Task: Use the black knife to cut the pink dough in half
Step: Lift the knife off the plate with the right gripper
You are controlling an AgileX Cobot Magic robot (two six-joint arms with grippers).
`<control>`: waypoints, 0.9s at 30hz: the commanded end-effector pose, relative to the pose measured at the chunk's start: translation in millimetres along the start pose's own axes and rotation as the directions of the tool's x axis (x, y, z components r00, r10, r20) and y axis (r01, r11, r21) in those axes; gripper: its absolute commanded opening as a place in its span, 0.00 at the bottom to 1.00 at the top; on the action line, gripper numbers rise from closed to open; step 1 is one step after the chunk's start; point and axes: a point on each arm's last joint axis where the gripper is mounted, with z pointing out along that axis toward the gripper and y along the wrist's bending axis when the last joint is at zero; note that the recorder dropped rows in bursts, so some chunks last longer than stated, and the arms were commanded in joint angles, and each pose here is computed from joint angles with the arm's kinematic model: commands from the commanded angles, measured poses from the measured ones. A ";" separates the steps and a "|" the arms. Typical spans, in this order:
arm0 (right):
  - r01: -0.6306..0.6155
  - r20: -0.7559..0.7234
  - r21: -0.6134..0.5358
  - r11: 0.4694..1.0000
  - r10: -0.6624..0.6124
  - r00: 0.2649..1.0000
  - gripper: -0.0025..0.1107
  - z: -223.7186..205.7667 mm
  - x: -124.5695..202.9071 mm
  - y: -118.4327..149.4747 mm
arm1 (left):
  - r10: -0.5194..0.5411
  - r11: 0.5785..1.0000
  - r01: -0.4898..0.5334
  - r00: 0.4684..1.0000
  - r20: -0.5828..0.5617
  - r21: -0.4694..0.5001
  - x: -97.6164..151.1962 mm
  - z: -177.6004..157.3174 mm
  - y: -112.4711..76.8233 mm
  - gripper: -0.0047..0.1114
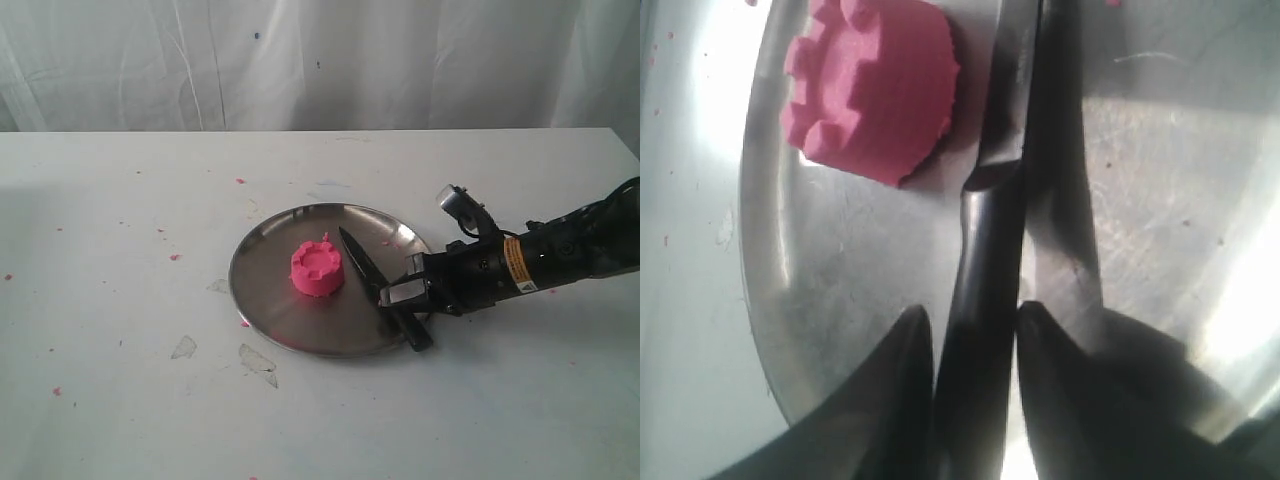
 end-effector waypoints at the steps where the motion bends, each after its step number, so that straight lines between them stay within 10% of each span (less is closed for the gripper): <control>1: 0.015 -0.025 0.046 0.999 -0.014 1.000 0.19 0.7 6.7 -8.6 | 0.001 1.000 -0.001 1.000 0.005 0.000 0.6 0.1 0.4 0.04; 27: 0.254 0.136 0.057 0.965 -0.260 0.956 0.07 -51.0 -34.7 53.9 | 0.001 1.000 -0.001 1.000 0.005 0.000 0.6 0.1 0.4 0.04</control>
